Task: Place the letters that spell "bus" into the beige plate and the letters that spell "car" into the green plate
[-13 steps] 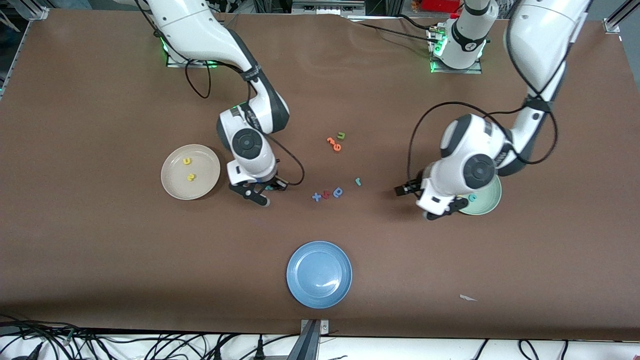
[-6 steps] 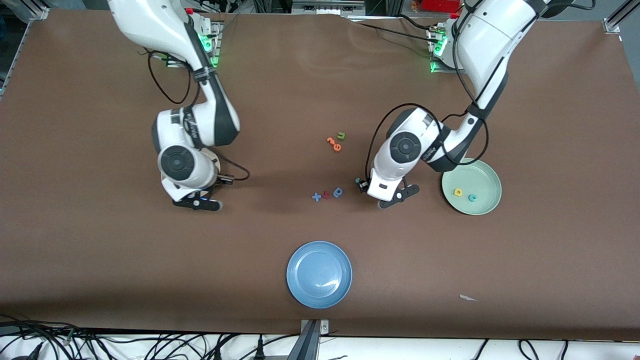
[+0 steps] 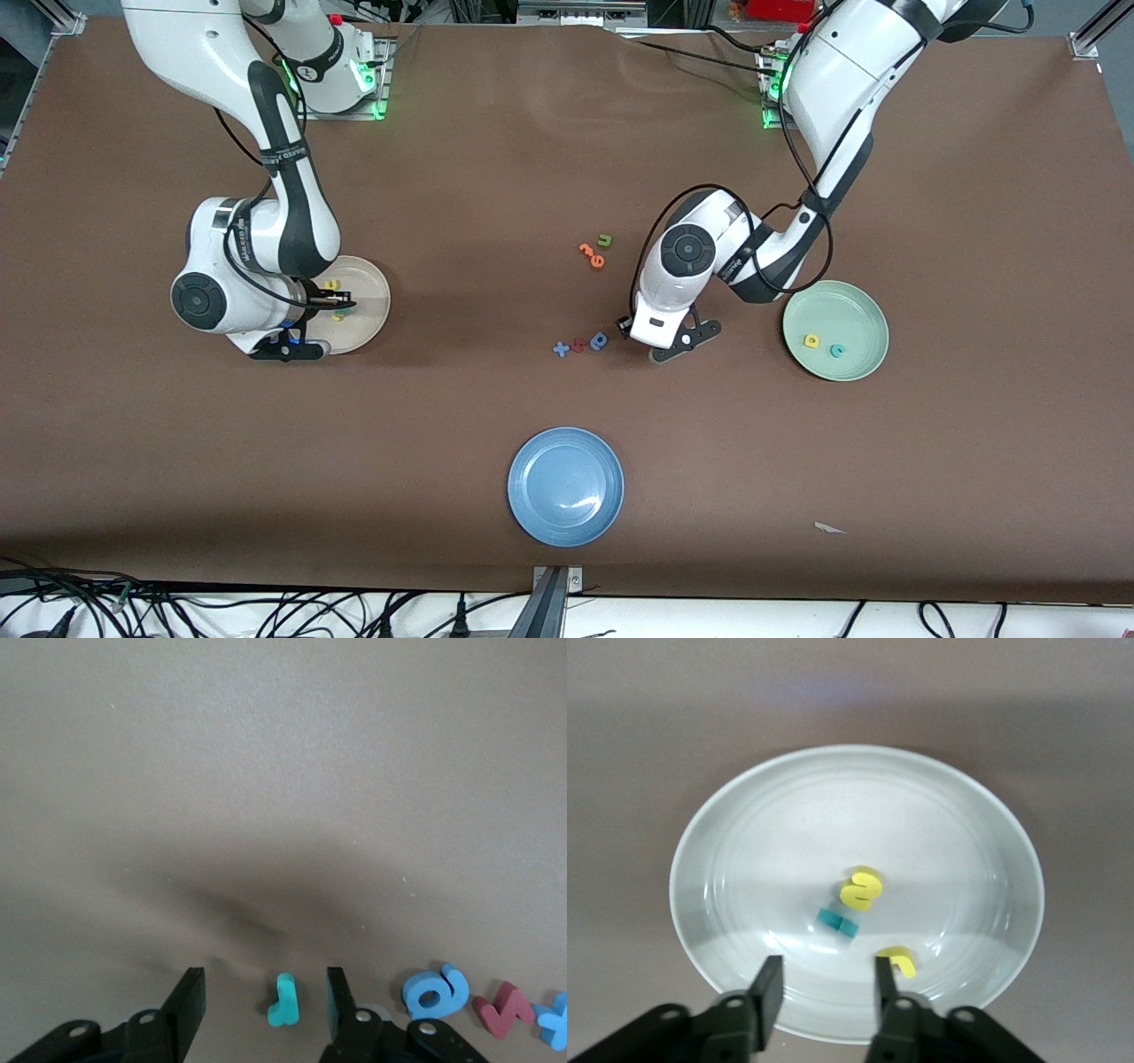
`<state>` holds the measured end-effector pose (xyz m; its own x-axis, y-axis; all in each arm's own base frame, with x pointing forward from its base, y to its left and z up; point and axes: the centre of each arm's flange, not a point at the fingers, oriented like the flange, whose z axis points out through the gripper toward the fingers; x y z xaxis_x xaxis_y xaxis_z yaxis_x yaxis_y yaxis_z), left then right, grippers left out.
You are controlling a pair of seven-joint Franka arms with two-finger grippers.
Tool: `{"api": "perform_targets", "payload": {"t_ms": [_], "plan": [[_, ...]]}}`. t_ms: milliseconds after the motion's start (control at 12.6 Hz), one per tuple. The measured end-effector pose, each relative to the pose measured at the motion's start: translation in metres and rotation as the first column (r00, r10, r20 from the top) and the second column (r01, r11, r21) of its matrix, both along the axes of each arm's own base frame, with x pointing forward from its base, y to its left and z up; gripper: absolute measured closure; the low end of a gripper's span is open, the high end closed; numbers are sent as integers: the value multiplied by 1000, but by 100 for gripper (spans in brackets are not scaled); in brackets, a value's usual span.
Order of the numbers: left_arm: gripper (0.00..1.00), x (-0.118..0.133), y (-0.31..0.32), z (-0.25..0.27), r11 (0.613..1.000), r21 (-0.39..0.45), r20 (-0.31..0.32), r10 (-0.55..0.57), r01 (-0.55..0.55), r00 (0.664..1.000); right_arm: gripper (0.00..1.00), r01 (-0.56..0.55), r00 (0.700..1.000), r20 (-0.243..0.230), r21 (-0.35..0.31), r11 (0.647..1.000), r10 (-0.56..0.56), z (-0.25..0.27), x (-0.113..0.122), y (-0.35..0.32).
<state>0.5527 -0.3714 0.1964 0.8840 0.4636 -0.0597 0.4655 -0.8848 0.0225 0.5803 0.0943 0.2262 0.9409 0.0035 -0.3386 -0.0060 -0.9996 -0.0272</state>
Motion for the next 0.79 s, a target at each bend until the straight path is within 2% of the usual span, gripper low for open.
{"api": "perform_targets", "payload": {"t_ms": [158,317,554,792], "plan": [[37,-4,-5,-3,1000,2,-5,-7,7,1000,21,-5,1000,14,8,1000,5,8,3,4],[37,-6,-9,-7,1000,-8,0,-8,8,1000,1,-25,999,35,30,999,24,40,17,16],[37,-6,-9,-14,1000,-17,1,-5,5,1000,0,-112,991,76,28,993,110,140,49,41],[40,-6,-8,-18,1000,-16,-4,-3,3,1000,0,-133,982,133,10,991,131,230,64,40]]}}
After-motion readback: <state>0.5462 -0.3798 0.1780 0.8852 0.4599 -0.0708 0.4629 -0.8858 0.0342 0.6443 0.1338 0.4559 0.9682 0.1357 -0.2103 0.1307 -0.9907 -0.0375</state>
